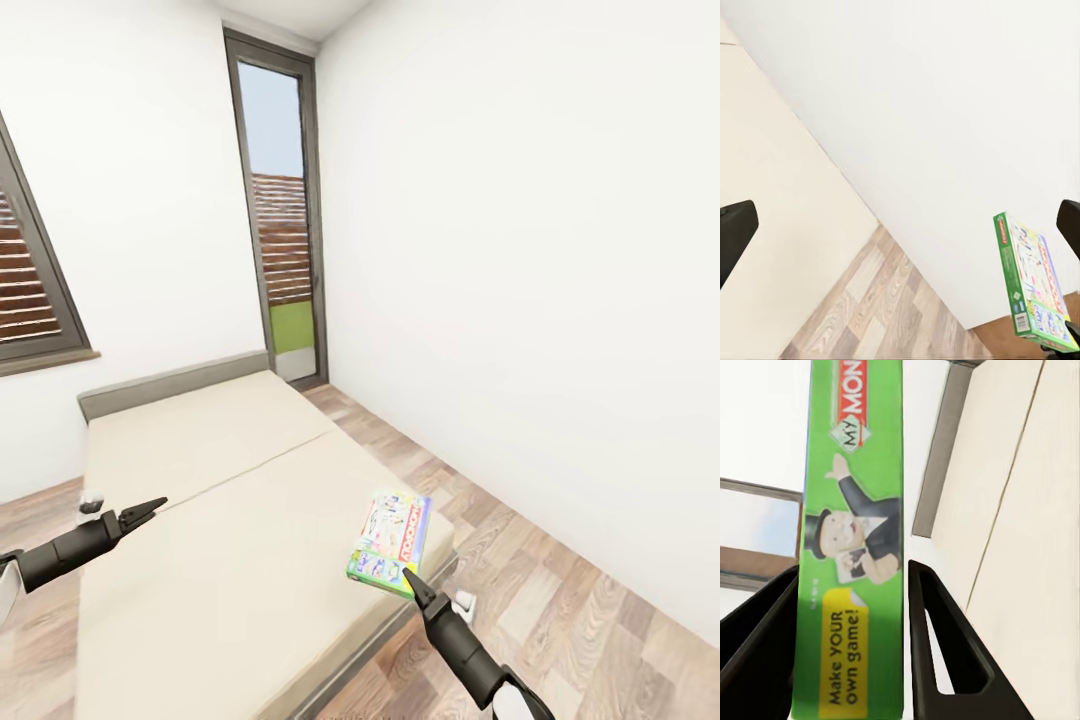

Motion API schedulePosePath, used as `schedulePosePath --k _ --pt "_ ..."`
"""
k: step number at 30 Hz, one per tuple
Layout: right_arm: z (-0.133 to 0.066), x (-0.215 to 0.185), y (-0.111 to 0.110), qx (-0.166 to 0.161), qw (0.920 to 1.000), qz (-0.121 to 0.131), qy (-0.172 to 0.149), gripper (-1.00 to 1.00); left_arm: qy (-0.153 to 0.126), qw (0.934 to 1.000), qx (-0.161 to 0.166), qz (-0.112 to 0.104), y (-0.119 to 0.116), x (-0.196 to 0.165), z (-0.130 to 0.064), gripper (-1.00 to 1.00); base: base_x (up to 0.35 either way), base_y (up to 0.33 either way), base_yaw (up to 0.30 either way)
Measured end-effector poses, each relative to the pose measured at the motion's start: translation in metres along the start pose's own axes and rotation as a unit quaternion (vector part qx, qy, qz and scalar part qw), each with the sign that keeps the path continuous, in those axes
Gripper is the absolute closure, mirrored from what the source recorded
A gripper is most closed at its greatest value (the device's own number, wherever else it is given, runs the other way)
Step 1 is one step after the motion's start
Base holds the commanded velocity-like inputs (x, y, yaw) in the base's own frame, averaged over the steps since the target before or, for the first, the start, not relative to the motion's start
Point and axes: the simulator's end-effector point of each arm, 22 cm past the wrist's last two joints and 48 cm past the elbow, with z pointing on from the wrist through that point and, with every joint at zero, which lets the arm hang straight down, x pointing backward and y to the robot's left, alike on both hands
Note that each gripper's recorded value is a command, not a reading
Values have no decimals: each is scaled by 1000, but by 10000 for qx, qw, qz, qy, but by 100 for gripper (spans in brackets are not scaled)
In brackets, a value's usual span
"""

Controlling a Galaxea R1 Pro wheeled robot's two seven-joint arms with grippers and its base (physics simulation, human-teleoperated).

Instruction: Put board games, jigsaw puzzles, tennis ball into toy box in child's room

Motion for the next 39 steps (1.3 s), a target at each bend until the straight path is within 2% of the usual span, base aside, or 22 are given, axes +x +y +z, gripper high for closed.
schedulePosePath --k 39 --pt "0 0 -1 23 10000 -8 2 100 27 10000 50 -39 -3 7 7 -100 -16 11 -278"
